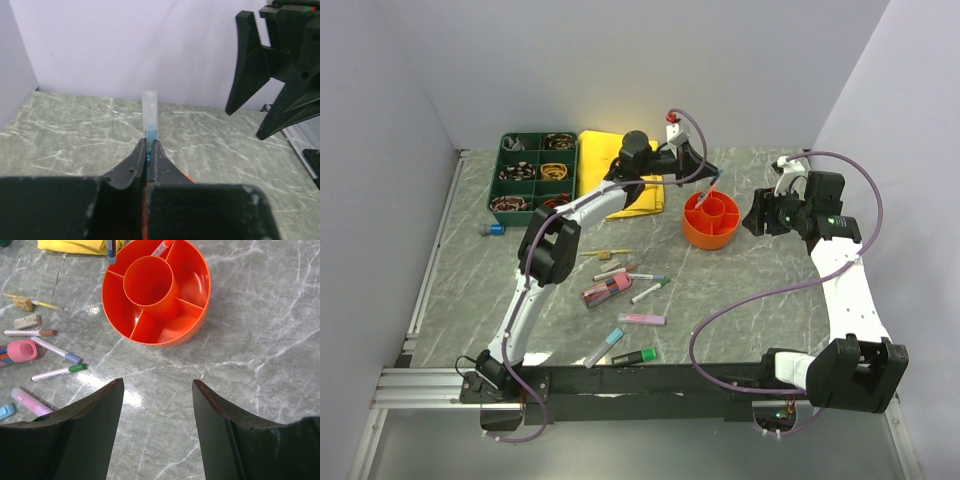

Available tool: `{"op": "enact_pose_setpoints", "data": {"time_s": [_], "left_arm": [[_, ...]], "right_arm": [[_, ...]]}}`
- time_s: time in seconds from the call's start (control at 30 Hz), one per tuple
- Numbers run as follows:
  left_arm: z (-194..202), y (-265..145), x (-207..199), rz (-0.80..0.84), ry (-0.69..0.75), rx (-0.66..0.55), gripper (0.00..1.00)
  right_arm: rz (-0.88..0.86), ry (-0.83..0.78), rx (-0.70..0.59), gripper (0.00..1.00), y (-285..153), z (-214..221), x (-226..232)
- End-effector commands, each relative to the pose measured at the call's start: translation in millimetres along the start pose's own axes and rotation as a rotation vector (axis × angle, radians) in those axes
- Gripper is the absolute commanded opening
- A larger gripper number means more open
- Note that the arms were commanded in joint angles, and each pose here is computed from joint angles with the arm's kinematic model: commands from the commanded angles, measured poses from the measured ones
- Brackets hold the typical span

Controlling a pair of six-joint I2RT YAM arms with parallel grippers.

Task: Sort the stationery into containers
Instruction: Place the pen in the storage box.

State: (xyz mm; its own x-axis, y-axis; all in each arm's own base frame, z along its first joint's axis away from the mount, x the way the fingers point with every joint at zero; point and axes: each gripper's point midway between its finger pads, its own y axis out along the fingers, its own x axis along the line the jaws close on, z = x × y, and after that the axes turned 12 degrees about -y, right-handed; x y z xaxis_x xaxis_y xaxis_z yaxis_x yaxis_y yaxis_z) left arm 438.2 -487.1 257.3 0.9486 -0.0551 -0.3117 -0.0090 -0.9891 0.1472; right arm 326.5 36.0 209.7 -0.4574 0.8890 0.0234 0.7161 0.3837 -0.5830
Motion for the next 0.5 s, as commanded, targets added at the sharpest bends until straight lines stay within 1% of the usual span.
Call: {"op": "enact_pose_setpoints", "data": {"time_s": [0.0,0.33,0.37,0.43,0.47], "left_arm": [[-5.6,-1.2,13.4,-0.018,0.062,-0.031,0.01],[20.8,-5.9,42.3,-0.075,0.054,-0.011,0.01],[23.0,-7.2,44.2,-0.081,0.049,-0.009,0.05],[22.5,-10.9,46.6,-0.091,0.045,-0.009,0.18],[25.2,-12.7,46.2,-0.091,0.036,-0.003,0.22]], "right_arm": [[0.006,-0.024,-0.030,0.65,-4.5,-8.8,1.0],[0.013,-0.017,-0.022,0.65,-2.9,-7.4,-1.0],[0.015,-0.014,-0.019,0.65,-2.8,-6.6,-1.6],[0.016,-0.015,-0.017,0.65,-1.7,-6.5,-2.2],[0.016,-0.015,-0.018,0.65,-1.6,-6.8,-2.4]]}}
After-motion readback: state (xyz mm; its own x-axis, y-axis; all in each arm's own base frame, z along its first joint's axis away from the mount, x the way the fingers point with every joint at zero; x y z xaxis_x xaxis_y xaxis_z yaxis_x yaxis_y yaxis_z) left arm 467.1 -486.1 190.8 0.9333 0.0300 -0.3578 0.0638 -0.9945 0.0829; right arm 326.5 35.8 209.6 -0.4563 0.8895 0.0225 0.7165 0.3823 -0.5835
